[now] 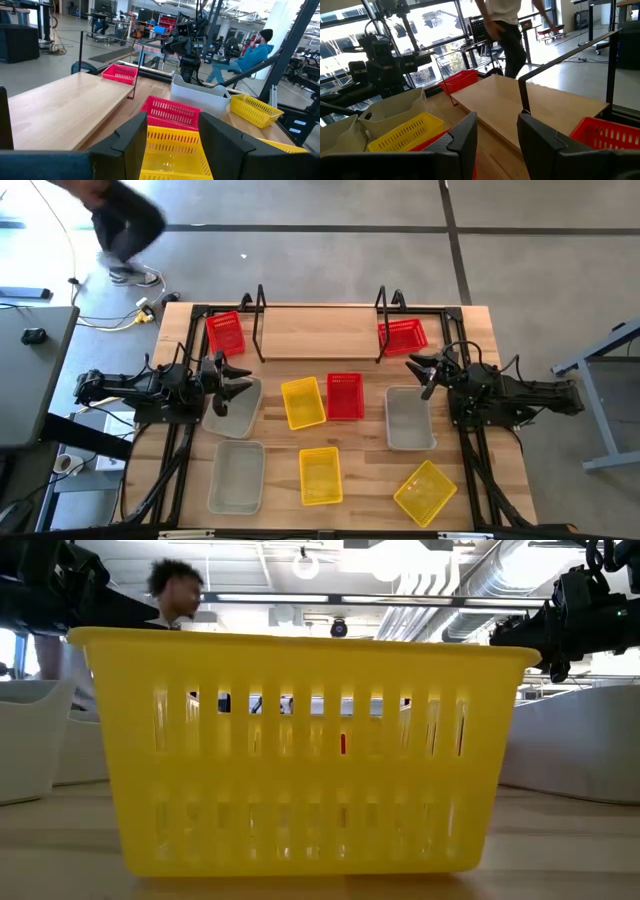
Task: Stack baskets on shelf by color
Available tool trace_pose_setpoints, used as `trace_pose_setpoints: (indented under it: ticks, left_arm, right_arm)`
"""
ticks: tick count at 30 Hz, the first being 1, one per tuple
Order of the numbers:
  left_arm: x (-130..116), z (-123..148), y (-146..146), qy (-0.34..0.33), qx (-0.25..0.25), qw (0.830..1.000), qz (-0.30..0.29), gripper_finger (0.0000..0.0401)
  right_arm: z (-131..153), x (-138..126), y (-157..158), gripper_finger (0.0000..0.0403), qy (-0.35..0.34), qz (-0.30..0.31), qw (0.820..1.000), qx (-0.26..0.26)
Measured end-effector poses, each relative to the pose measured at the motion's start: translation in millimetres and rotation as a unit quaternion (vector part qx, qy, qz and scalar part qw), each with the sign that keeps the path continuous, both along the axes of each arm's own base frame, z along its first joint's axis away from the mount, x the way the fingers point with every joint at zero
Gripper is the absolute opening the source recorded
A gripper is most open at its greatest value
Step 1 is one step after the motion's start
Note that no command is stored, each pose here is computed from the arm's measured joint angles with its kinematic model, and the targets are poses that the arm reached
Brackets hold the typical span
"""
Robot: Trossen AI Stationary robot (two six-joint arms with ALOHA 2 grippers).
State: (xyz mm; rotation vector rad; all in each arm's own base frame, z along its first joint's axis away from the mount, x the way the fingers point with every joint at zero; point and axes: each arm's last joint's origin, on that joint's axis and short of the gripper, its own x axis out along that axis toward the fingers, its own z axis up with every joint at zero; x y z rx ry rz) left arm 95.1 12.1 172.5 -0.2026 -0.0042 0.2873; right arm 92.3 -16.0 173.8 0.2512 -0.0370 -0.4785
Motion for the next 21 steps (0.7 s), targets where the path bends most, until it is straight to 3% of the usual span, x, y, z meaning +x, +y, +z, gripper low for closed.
trace_pose_setpoints:
  ticks: [21]
  left_arm:
    - [0.0, 0.0, 0.0, -0.005, -0.017, 1.0, 0.0, 0.0168]
  right_arm:
    - [0.0, 0.0, 0.0, 0.0125, 0.0, 0.0, 1.0, 0.0]
